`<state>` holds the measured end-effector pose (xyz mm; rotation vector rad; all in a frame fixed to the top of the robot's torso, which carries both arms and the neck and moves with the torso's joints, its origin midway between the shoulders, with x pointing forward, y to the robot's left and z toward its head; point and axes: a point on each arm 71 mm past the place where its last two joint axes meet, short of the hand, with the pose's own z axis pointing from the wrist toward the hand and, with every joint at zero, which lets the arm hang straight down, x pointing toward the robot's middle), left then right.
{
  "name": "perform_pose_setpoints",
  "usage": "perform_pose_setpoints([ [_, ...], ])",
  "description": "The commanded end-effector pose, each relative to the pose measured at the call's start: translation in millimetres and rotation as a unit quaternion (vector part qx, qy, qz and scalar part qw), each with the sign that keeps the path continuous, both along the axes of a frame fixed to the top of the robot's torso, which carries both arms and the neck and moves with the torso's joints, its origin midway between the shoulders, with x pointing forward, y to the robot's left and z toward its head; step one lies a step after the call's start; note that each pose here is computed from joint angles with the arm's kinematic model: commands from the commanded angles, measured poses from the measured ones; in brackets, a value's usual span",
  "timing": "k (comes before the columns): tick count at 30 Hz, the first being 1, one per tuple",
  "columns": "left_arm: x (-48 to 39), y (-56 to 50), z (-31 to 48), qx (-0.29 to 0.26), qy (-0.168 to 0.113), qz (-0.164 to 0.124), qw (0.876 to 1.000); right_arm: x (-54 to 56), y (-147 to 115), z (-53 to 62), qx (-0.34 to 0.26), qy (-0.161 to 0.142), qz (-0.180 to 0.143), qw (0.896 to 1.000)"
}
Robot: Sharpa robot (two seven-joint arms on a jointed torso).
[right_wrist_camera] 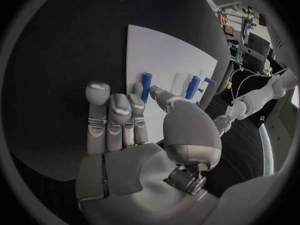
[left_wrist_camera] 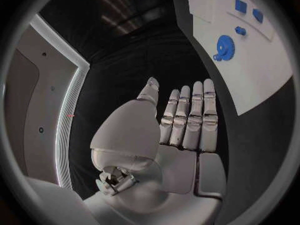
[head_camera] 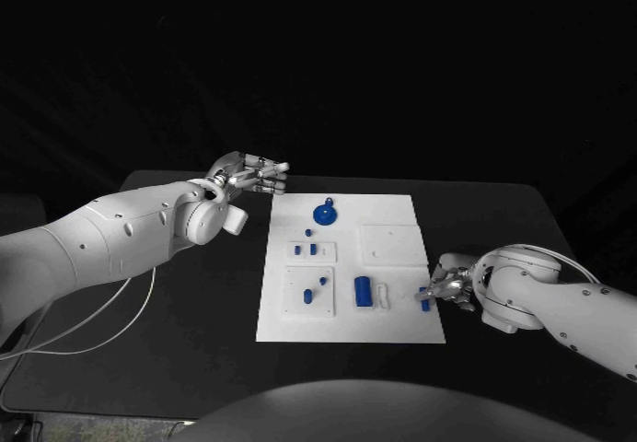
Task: Assemble the parts on the task board
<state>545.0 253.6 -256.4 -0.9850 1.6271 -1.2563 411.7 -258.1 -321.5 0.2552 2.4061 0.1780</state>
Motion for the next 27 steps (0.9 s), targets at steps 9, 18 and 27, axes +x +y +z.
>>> perform_pose_setpoints([
  [9,0.0,-2.5,0.5,0.000,-0.003,-0.003,1.000,-14.3,12,-18.1,-0.059,0.014,0.059,0.996],
  [18,-0.2,-1.6,0.4,0.000,-0.002,-0.003,1.000,-19.2,18,-28.0,-0.050,0.031,0.060,0.996],
  [27,-0.3,-1.6,0.4,0.001,-0.002,-0.003,1.000,-21.1,21,-31.2,0.010,0.053,0.016,0.998],
])
